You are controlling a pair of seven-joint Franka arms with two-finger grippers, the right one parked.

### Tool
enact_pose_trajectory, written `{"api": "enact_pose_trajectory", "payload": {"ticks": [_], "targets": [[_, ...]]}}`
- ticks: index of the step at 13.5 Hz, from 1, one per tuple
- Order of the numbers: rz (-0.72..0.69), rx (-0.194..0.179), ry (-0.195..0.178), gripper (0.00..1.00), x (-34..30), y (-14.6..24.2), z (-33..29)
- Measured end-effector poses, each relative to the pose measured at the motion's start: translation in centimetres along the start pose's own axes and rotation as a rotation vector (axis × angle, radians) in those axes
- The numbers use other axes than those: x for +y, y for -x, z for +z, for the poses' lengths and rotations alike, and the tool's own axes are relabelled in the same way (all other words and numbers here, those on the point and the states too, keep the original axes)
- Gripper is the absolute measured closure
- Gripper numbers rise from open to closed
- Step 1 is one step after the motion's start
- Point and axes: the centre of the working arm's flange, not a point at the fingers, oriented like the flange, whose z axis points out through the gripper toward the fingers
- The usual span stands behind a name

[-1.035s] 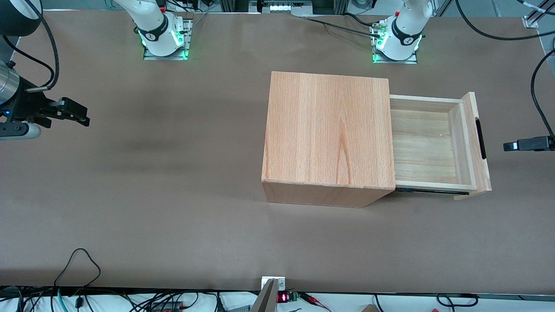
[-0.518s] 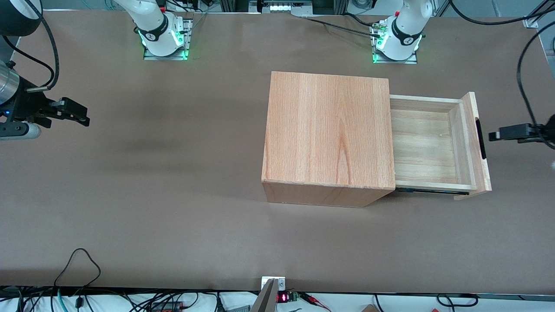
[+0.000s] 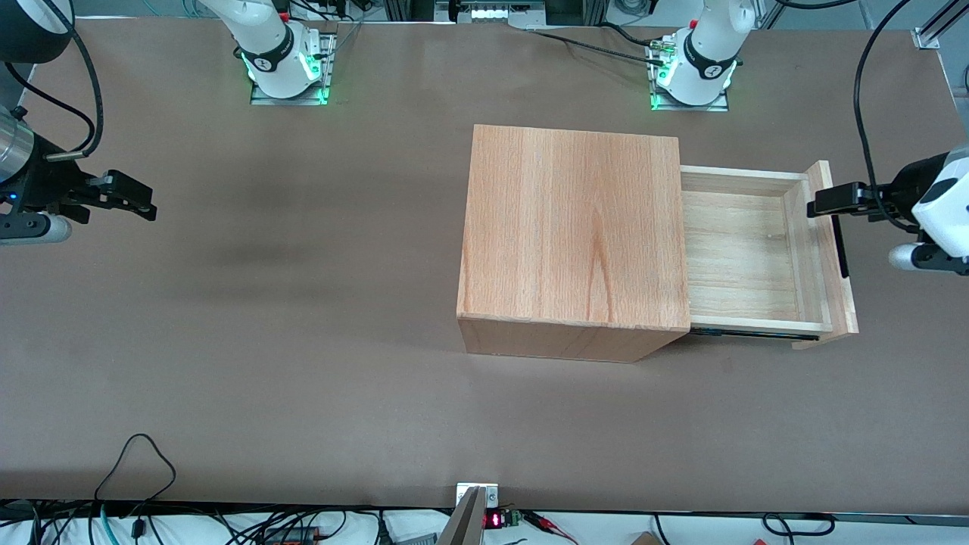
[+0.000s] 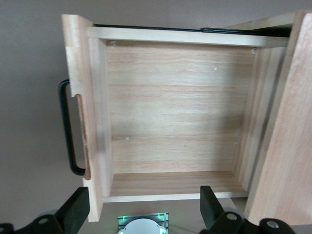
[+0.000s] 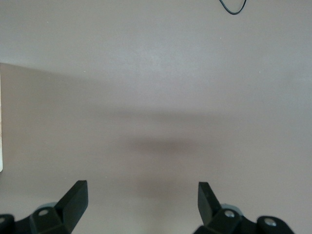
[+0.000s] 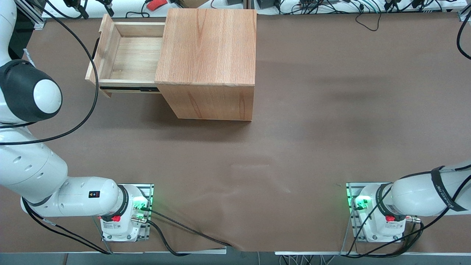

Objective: Open top drawer with left arm

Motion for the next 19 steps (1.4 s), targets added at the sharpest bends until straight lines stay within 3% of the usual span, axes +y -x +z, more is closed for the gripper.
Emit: {"api": "enact_pose_trajectory", "payload": {"ticks": [2,3,6,10,19], "targets": [[0.006,0.012,-0.066,0.00,0.7,1.2,0.0],[0.016,0.017,-0.083,0.00,1.4,1.9,-0.2],[0.029,0.029,-0.079,0.00,2.2,3.3,-0.1],[0.034,0.103,-0.061,0.00,2.3,4.0,0.2],[0.001,0.120,-0.063,0.00,0.8,4.4,-0.1]]}}
